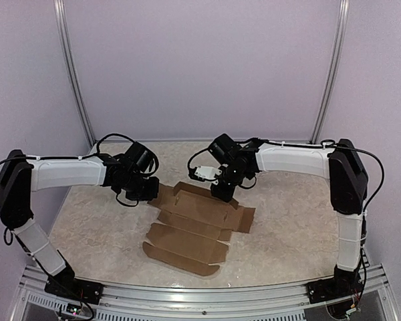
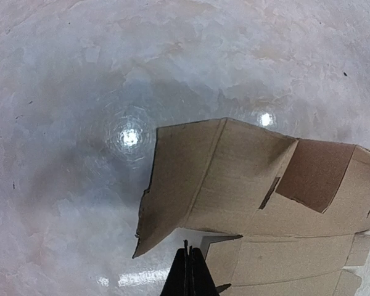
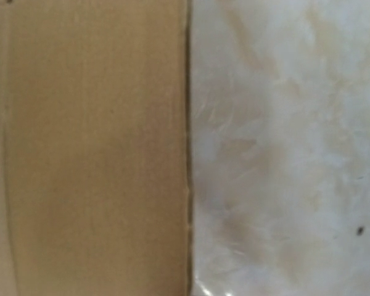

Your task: Fold the paper box

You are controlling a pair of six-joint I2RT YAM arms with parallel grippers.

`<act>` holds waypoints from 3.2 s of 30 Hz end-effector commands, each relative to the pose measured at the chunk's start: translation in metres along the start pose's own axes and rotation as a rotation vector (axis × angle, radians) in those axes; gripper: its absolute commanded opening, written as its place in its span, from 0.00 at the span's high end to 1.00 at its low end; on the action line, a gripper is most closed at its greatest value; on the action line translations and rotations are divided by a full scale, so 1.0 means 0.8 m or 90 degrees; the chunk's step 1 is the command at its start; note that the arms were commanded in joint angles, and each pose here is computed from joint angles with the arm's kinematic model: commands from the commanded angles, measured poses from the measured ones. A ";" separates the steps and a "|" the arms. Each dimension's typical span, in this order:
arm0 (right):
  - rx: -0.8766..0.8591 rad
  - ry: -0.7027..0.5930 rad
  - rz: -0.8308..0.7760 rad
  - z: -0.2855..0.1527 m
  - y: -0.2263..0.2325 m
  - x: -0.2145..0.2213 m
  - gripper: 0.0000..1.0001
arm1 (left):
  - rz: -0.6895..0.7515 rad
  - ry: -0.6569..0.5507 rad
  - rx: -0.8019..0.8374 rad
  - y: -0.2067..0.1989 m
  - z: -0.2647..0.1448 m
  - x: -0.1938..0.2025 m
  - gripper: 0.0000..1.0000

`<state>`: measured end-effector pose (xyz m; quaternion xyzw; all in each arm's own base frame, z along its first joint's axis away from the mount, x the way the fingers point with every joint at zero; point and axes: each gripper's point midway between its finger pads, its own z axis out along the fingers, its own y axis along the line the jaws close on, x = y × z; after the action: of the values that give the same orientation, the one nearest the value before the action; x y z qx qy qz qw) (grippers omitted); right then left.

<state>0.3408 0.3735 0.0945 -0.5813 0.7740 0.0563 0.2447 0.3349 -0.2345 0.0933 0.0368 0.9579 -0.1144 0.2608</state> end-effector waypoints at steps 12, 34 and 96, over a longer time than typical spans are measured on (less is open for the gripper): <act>-0.017 0.031 0.045 0.025 0.004 0.017 1.00 | 0.051 0.113 -0.029 -0.006 0.036 0.052 1.00; -0.012 0.019 0.048 0.023 0.002 0.014 1.00 | 0.104 0.210 -0.042 -0.008 0.050 0.086 1.00; 0.062 -0.013 0.081 -0.014 -0.018 0.011 1.00 | 0.140 0.165 0.122 -0.102 0.026 0.075 1.00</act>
<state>0.3463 0.3603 0.0819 -0.5296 0.8097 0.0412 0.2493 0.2750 -0.3099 0.0379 0.1708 0.9644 -0.1660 0.1147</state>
